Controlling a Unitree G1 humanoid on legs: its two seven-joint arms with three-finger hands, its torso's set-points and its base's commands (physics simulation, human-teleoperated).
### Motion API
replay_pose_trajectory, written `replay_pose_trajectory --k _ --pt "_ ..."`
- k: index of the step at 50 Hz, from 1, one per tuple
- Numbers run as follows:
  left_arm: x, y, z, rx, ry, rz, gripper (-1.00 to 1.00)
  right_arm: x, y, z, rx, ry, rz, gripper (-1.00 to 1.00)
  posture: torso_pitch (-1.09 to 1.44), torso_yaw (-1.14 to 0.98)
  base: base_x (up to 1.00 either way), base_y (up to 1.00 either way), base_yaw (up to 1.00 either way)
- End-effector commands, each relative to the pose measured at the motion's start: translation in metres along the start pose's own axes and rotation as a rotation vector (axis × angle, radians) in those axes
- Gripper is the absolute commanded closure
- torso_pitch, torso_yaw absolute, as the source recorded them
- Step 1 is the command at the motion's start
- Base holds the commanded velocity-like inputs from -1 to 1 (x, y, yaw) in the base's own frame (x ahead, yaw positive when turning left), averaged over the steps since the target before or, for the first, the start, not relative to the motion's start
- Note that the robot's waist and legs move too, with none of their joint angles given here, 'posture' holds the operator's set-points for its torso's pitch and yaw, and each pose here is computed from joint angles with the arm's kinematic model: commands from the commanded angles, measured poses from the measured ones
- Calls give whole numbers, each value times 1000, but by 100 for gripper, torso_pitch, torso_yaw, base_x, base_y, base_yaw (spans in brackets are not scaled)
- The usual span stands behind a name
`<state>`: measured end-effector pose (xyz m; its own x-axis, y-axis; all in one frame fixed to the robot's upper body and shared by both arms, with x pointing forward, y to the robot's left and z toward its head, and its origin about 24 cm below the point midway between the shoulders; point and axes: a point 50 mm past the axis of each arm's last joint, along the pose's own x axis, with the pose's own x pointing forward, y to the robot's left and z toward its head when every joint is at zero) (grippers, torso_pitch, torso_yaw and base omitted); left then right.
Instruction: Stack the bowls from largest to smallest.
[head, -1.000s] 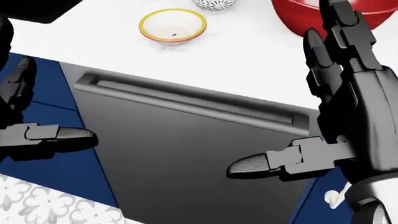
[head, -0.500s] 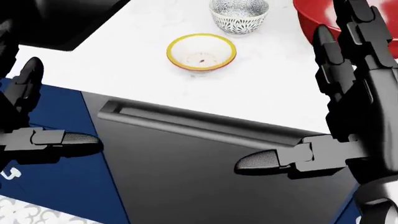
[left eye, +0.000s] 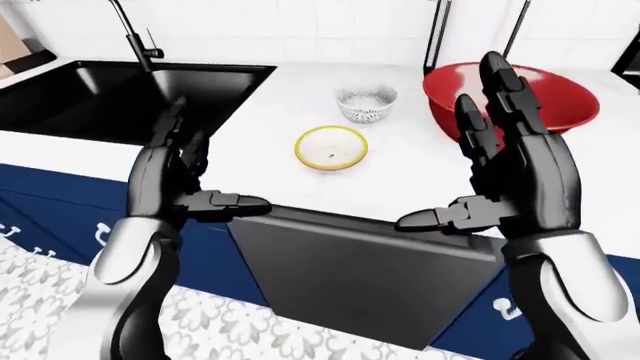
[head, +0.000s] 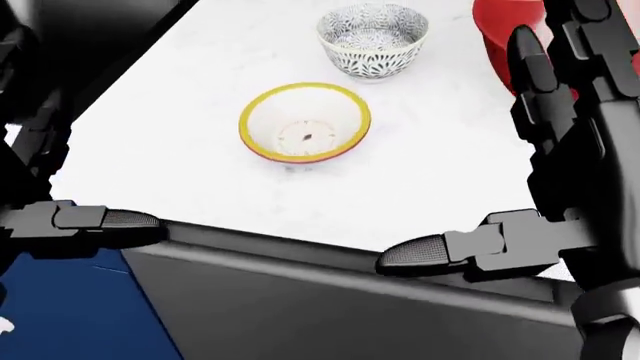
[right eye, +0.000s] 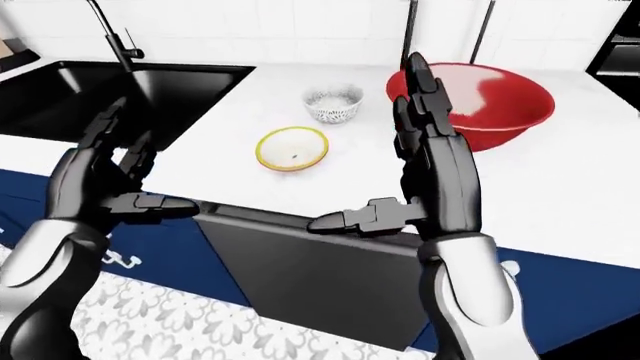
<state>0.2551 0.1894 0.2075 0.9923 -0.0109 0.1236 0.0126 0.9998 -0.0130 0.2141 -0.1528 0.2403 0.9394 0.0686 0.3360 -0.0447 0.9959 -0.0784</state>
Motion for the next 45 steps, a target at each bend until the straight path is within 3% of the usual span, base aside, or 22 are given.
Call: replay_pose_trajectory --k 1,11,27,45 --pt "-2 4 11 13 -57 23 -100 0 3 10 2 -64 23 -100 0 0 10 60 0" --pt "0 4 8 14 -51 23 -100 0 4 13 32 -78 43 -100 0 0 3 23 0" --pt "-1 1 8 22 -55 13 -100 -4 -4 15 29 -94 32 -100 0 0 0 0 -89" --pt "-1 2 17 27 -66 14 -100 -3 -8 19 11 -113 15 -100 0 0 1 -2 -1"
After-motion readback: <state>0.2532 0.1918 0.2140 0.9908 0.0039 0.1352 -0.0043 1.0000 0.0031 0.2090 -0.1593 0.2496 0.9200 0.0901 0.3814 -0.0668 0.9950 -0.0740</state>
